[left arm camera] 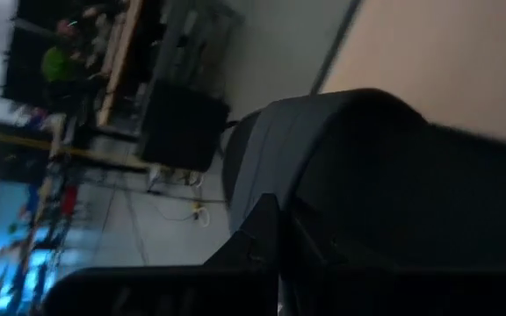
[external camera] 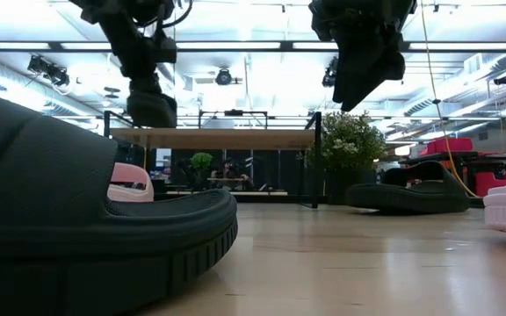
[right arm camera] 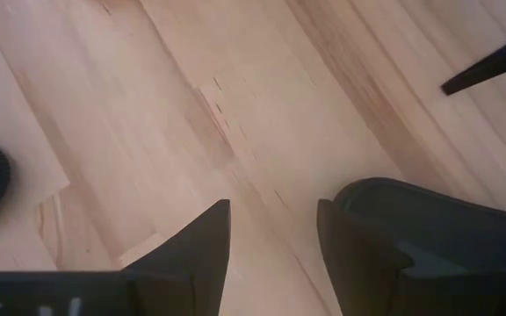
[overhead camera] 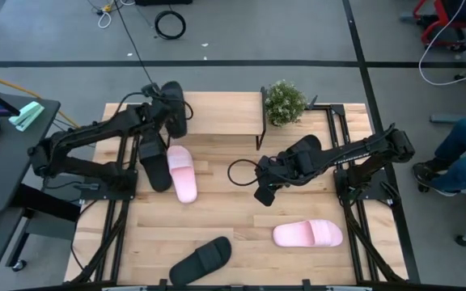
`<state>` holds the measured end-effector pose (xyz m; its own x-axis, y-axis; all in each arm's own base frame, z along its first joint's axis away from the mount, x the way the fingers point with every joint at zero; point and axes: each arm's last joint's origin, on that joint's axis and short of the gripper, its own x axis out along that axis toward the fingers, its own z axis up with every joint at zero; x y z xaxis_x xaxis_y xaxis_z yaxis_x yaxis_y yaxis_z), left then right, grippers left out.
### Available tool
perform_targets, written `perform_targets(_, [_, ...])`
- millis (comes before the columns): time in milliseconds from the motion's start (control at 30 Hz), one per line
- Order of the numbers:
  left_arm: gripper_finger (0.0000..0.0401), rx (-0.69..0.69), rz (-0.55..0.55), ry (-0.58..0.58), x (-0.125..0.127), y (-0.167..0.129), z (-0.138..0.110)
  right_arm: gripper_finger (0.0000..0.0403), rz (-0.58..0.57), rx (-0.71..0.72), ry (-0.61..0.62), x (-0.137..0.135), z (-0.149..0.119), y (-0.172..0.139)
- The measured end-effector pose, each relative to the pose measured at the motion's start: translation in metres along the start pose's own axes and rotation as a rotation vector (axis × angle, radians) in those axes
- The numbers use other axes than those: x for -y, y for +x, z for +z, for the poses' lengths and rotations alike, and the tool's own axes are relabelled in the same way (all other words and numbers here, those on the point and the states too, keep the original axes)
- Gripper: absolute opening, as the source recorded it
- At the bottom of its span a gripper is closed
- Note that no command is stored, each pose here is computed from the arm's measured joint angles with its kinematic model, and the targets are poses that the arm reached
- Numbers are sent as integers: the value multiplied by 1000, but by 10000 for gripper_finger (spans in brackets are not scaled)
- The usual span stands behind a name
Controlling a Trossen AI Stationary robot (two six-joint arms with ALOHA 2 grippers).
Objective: Pick and place slides into the shelf
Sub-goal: Put the middle black slipper on the shelf
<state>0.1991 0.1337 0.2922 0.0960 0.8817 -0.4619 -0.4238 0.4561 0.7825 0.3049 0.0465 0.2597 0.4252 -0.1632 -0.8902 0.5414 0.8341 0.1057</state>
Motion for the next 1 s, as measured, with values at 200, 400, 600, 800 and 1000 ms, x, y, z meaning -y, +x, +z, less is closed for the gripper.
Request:
perform_targets(200, [11, 5, 0, 54, -5, 5, -1, 177, -10, 9, -2, 0, 0, 0])
perform_targets(400, [11, 10, -38, 20, -8, 10, -3, 177, -11, 10, -1, 0, 0, 0])
perform_targets(600, [13, 7, -80, -38, -14, 18, -8, 177, -11, 10, -1, 0, 0, 0])
perform_targets(800, [11, 44, -111, -31, -10, 15, -4, 177, -11, 10, -1, 0, 0, 0])
perform_targets(1000, [11, 92, -114, -28, -9, 13, 1, 177, -11, 10, -1, 0, 0, 0])
